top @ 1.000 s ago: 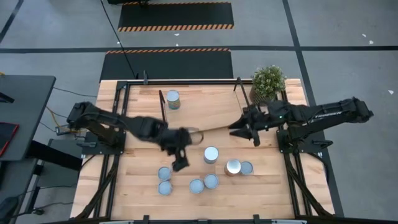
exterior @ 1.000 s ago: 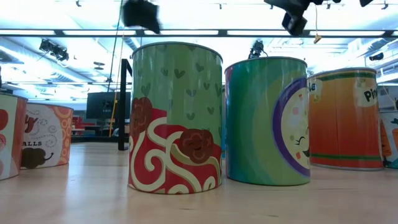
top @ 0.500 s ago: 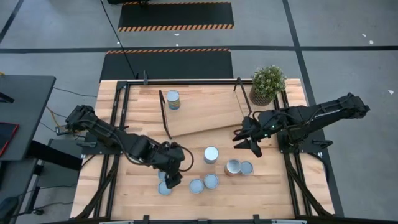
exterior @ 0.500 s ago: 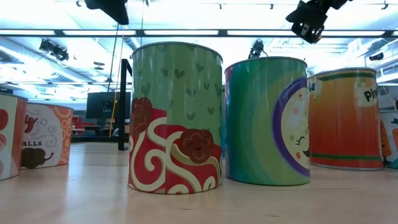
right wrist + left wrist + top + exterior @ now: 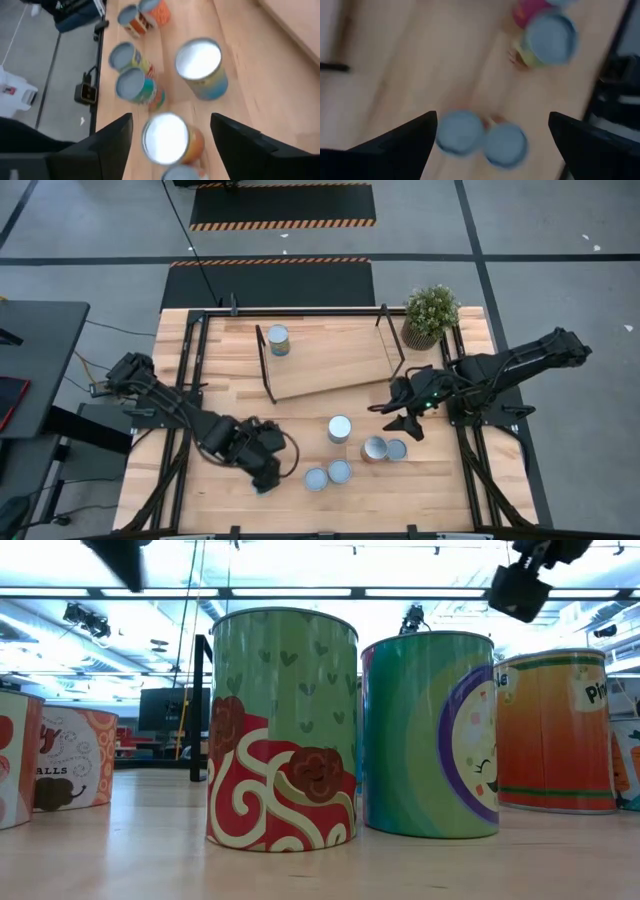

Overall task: Pick and place cans onto a shelf
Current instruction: Put the canned diced tomatoes on the shelf

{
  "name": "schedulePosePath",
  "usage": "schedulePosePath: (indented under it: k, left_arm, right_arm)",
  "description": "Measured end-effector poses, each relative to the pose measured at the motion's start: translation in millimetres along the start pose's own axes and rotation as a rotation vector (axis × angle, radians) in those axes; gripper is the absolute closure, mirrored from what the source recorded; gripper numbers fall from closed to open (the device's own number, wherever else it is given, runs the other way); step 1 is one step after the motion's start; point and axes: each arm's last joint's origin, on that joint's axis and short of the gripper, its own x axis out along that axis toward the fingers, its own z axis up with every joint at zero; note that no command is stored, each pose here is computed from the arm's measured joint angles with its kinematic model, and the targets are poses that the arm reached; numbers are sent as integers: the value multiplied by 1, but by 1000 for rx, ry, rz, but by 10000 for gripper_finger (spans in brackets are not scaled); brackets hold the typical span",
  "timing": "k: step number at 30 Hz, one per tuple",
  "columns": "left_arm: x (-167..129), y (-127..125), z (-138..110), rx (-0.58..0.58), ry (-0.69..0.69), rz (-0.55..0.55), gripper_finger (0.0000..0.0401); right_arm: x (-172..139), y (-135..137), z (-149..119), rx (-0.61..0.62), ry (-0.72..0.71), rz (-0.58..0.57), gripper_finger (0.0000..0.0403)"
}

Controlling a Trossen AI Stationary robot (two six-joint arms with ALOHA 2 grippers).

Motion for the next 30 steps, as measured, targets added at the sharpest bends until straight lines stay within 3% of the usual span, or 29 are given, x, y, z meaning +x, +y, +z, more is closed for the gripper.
schedulePosePath:
  k: [8,15,19,30]
  left_arm:
    - [-8,-22,-39,-68,112,-58,13]
    - [8,-44,-61,-129,149,-68,13]
    - [18,-54,-58,-145,145,-130,13]
    - [41,-42,-37,-72,145,-47,13]
  right_arm:
    - [-7,-3,-6,-24,-7,-95,121]
    - [-7,-2,-1,-67,-88,-139,121]
    - [-7,0,3,-81,-125,-117,121]
    - [-7,2,6,-116,-155,-101,121]
